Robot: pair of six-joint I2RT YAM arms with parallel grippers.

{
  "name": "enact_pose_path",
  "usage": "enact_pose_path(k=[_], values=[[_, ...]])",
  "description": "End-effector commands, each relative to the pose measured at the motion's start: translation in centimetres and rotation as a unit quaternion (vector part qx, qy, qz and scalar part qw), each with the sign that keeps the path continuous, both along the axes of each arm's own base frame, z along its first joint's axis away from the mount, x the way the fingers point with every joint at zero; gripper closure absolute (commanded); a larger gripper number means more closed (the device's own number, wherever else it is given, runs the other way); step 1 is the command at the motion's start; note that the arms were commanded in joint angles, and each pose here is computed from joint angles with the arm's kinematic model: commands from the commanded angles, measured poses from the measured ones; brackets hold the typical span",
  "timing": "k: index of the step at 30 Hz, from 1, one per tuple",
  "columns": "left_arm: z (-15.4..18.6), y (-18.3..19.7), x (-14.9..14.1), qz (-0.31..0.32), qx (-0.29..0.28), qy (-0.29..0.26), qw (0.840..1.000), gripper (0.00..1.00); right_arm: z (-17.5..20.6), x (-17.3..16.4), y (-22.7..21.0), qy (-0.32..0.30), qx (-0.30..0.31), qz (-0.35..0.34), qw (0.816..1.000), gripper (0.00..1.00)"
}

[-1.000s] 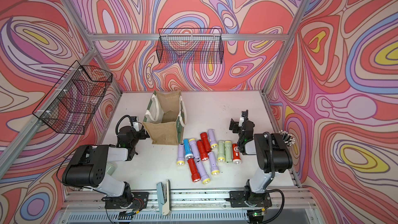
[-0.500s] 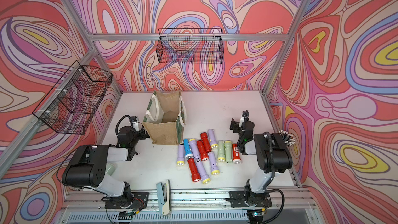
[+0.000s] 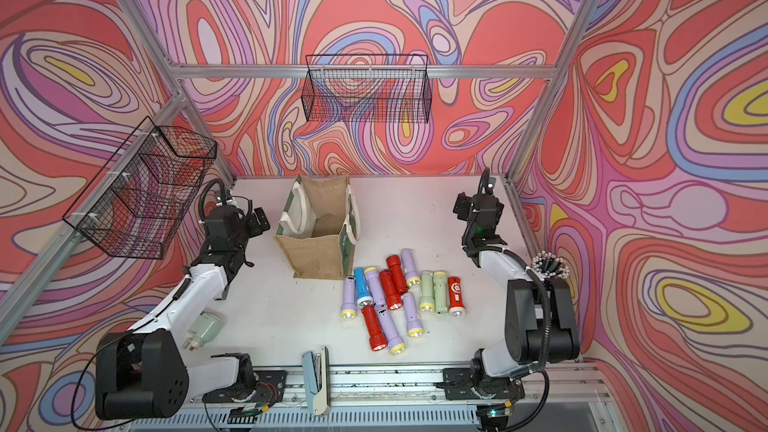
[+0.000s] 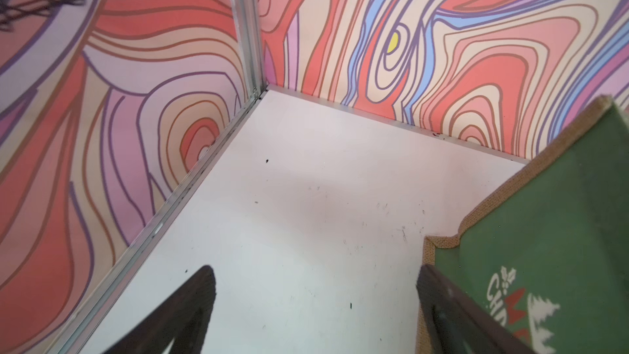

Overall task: Put the flashlights into the tote bags
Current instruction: Move the canvas bag to the center of the board.

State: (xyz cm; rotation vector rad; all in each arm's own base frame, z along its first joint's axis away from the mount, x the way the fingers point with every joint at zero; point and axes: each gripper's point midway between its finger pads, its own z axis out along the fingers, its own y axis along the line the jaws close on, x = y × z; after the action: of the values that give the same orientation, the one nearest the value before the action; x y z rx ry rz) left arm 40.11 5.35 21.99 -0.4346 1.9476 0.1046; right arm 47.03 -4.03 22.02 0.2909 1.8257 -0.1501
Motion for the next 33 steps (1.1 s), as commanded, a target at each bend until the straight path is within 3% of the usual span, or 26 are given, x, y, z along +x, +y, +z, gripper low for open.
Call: enact_pose_path(k=[1, 10, 17, 26, 33], values=[[-2.1, 0.7, -3.7, 0.047, -0.037, 0.113, 0.992, 0.06, -0.5, -0.4, 1.3, 0.057, 0.032, 0.012, 0.998, 0.1], [3.7, -4.2, -4.1, -0.084, -0.097, 0.114, 0.985, 0.19, -0.1, 0.7, 7.6, 0.112, 0.065, 0.1, 0.986, 0.15], [6.6, -8.1, -4.9, -0.172, -0.129, 0.102, 0.971, 0.21, -0.1, 0.9, 11.6, 0.115, 0.084, 0.147, 0.979, 0.15], [3.0, -12.2, -3.8, -0.239, -0.129, 0.192, 0.943, 0.28, -0.1, 0.7, 14.0, 0.125, 0.094, 0.173, 0.972, 0.16], [0.6, -12.8, -2.7, -0.237, -0.132, 0.245, 0.931, 0.43, -0.1, 0.0, 13.7, 0.136, 0.085, 0.165, 0.973, 0.16]])
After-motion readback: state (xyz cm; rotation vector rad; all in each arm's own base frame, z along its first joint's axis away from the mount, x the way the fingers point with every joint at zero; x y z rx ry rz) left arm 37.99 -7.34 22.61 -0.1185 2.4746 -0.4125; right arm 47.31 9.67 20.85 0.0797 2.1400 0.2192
